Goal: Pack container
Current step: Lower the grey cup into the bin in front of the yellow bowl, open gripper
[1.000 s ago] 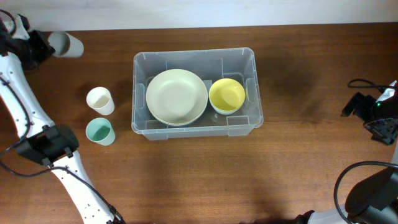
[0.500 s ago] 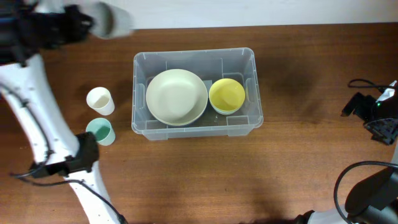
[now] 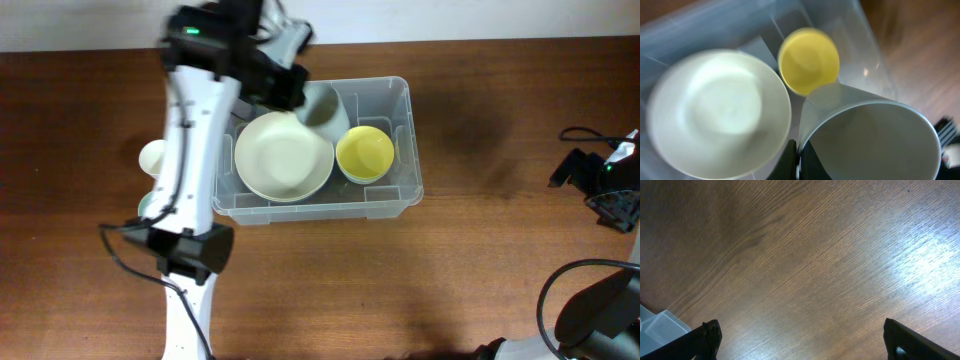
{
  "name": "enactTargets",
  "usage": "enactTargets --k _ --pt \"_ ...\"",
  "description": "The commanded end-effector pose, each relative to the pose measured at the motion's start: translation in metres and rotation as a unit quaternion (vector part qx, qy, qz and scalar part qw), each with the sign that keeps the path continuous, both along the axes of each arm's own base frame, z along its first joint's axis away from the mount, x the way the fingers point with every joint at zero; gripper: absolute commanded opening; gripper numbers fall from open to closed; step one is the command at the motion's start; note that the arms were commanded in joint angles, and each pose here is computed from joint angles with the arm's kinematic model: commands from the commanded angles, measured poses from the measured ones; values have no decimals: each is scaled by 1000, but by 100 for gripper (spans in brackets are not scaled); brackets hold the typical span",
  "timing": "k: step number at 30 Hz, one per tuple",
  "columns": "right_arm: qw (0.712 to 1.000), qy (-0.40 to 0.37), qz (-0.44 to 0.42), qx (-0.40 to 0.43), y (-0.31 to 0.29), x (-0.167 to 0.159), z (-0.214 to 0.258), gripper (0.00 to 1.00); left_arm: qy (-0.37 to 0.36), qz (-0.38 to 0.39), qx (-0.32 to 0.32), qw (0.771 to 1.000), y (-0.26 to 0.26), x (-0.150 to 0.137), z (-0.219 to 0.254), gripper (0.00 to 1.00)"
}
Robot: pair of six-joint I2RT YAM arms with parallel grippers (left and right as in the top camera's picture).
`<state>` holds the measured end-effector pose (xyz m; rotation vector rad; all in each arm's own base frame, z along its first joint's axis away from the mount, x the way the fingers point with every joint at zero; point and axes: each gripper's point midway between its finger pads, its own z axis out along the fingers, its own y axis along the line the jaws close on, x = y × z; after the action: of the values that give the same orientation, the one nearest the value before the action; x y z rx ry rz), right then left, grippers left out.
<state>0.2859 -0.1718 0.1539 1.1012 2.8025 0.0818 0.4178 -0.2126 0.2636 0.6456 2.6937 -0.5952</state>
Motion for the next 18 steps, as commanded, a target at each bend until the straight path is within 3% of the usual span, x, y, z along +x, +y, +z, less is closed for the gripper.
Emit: enactTargets --k 1,8,18 --pt "1000 -3 3 -1 0 0 1 99 32 -20 69 997 -5 -10 -38 1" --pt "1000 -3 3 -1 0 0 1 99 71 -24 100 992 -8 -23 -63 1" --pt "1000 -3 3 -1 0 0 1 99 94 -42 82 991 -27 -27 -87 1"
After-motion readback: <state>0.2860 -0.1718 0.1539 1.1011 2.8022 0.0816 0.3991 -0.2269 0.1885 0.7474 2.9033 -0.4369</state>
